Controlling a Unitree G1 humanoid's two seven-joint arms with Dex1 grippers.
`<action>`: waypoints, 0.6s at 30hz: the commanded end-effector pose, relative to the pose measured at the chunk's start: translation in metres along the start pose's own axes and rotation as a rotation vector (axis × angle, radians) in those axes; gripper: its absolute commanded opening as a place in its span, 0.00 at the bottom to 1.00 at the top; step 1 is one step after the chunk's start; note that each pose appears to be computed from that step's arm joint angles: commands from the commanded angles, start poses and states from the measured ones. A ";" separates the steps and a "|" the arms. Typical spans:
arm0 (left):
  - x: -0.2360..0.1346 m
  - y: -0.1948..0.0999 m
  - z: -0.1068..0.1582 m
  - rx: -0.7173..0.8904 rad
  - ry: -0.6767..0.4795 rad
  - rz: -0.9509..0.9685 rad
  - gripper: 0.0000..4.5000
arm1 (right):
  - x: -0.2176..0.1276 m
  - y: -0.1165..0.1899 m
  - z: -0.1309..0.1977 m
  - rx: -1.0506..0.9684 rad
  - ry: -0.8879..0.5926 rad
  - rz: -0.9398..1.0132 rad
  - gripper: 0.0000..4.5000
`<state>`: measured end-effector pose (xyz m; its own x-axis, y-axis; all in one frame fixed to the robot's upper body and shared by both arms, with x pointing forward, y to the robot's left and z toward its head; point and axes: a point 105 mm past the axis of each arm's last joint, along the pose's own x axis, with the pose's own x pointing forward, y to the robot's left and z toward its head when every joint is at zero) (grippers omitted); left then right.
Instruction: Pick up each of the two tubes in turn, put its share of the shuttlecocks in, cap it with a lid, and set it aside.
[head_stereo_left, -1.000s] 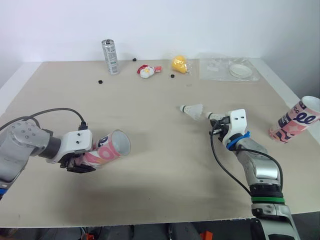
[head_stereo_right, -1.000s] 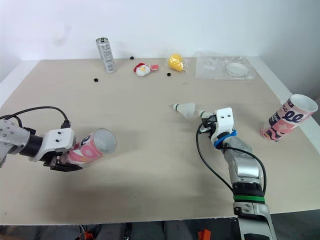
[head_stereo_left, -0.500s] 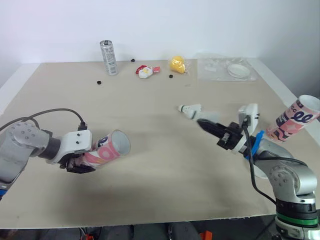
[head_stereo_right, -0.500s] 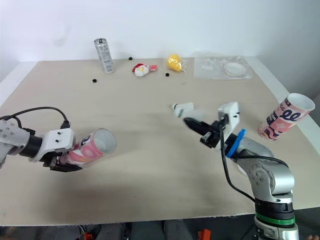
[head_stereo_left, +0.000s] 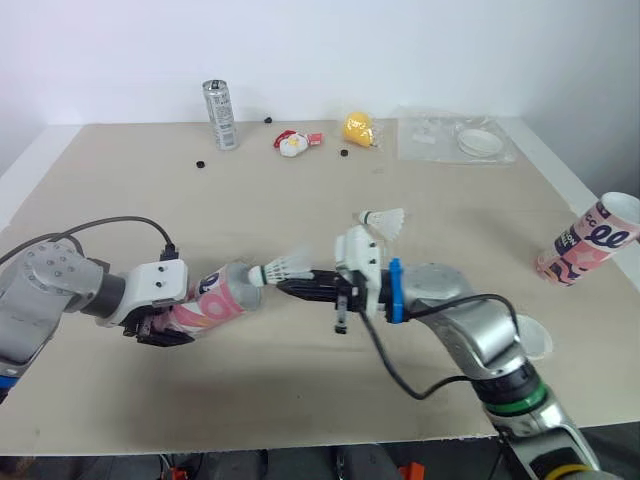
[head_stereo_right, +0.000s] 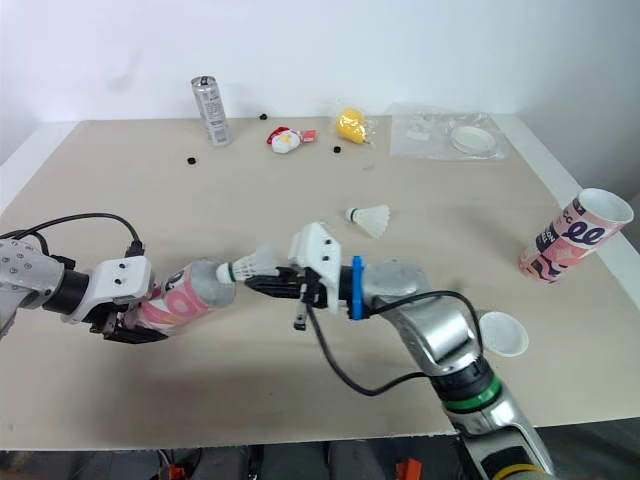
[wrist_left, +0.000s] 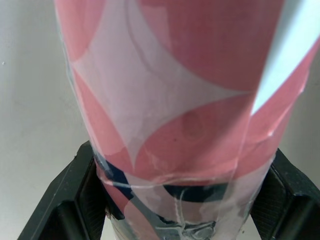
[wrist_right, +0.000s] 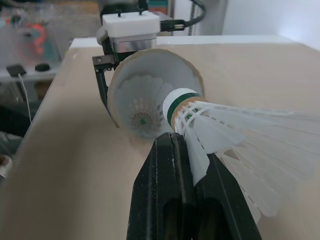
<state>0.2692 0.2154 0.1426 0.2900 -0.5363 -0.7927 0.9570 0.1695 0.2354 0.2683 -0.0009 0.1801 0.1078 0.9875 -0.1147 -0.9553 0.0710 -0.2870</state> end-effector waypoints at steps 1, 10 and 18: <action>0.005 -0.004 0.000 -0.002 -0.004 -0.023 0.74 | 0.008 0.004 0.013 -0.088 -0.031 0.039 0.08; 0.007 -0.006 0.001 -0.004 -0.009 -0.021 0.74 | 0.004 0.003 0.035 0.000 -0.157 0.019 0.98; 0.008 -0.007 0.000 -0.009 -0.009 -0.021 0.74 | -0.073 -0.070 0.004 0.032 -0.121 -0.602 0.98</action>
<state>0.2683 0.2134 0.1416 0.2956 -0.5373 -0.7899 0.9553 0.1742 0.2390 0.3135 -0.0599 0.2064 0.5033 0.8531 0.1374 -0.8323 0.5214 -0.1883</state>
